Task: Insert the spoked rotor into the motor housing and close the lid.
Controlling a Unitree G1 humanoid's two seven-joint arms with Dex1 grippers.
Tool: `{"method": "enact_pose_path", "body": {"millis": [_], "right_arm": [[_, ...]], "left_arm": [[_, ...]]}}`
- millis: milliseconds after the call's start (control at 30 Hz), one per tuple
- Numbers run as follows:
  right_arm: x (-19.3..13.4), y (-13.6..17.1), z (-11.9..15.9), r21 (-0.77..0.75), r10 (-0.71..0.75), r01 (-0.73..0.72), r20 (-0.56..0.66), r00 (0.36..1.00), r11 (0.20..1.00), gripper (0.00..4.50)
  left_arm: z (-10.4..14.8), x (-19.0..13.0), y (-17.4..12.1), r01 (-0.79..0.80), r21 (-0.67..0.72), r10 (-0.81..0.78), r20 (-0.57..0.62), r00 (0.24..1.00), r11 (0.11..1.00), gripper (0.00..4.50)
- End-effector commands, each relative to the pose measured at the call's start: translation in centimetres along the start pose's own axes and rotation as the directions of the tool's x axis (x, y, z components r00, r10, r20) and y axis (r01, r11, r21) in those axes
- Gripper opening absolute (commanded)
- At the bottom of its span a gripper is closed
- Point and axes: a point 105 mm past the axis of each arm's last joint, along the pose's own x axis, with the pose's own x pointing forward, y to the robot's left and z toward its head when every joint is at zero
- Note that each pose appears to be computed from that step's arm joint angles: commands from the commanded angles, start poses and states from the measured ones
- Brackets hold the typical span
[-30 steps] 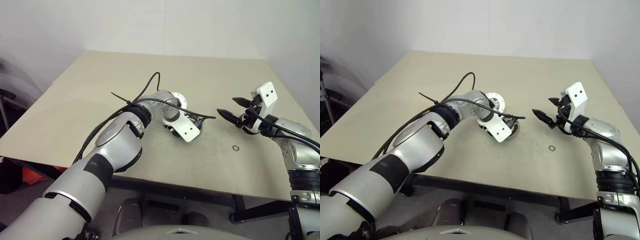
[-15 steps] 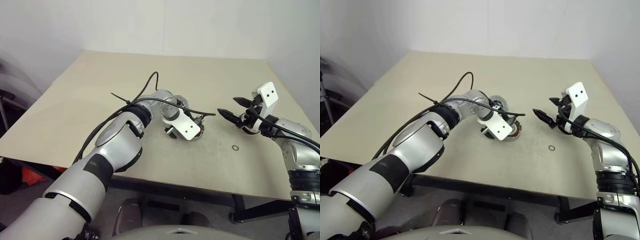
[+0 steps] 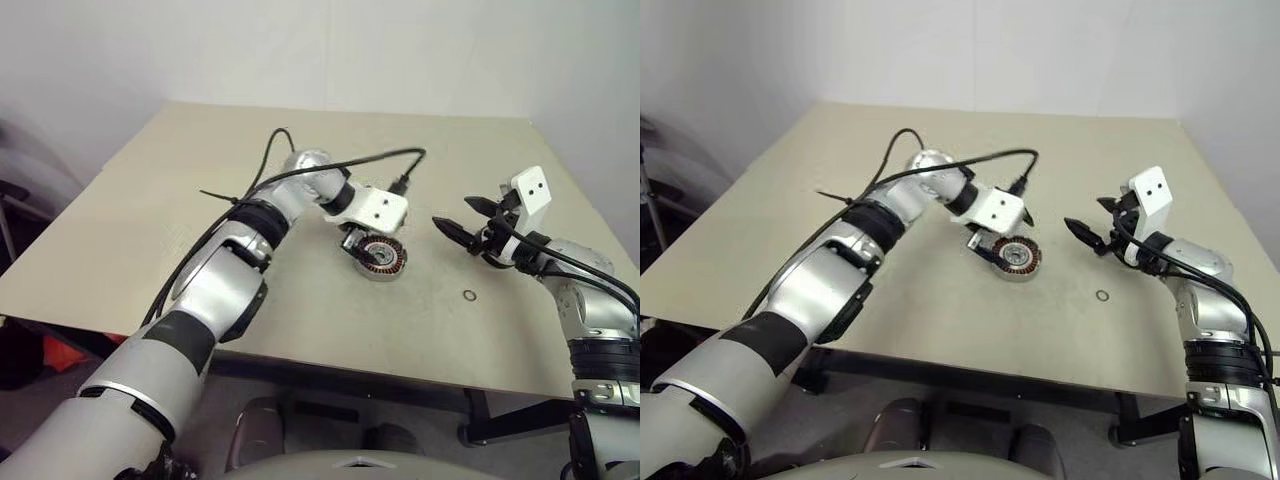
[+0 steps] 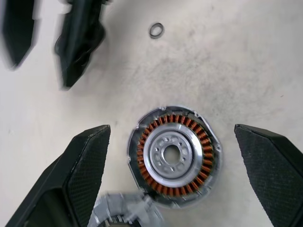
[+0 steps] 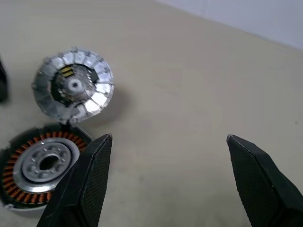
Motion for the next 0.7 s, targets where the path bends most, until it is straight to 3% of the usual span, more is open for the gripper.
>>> {"method": "enact_pose_path", "body": {"millis": [33, 200, 367, 533, 700], "right_arm": [[-0.3, -1.6, 1.4, -0.034, -0.07, 0.071, 0.039, 0.997, 0.997, 4.35], [-1.4, -1.5, 0.9, -0.032, -0.072, 0.072, 0.011, 0.997, 0.997, 4.35], [-2.8, 2.6, -0.6, 0.038, 0.013, -0.014, 0.013, 1.0, 0.999, 4.35], [-4.1, 5.4, -0.9, 0.078, 0.075, -0.081, 0.071, 0.995, 0.994, 4.35], [-5.2, 5.0, -1.7, 0.099, 0.065, -0.07, 0.054, 0.996, 0.993, 4.35]], "left_arm": [[0.3, -3.1, 0.7, -0.107, -0.098, 0.114, 0.065, 0.991, 0.989, 4.44], [-1.1, -6.9, -0.1, -0.266, -0.323, 0.309, 0.091, 0.947, 0.908, 4.44], [-1.3, -10.5, -2.5, -0.362, -0.569, 0.516, 0.13, 0.847, 0.738, 4.44], [-2.9, -9.9, -5.7, -0.373, -0.705, 0.584, 0.073, 0.808, 0.603, 4.44], [-3.5, -8.0, -8.6, -0.326, -0.796, 0.603, 0.06, 0.795, 0.51, 4.44]]}}
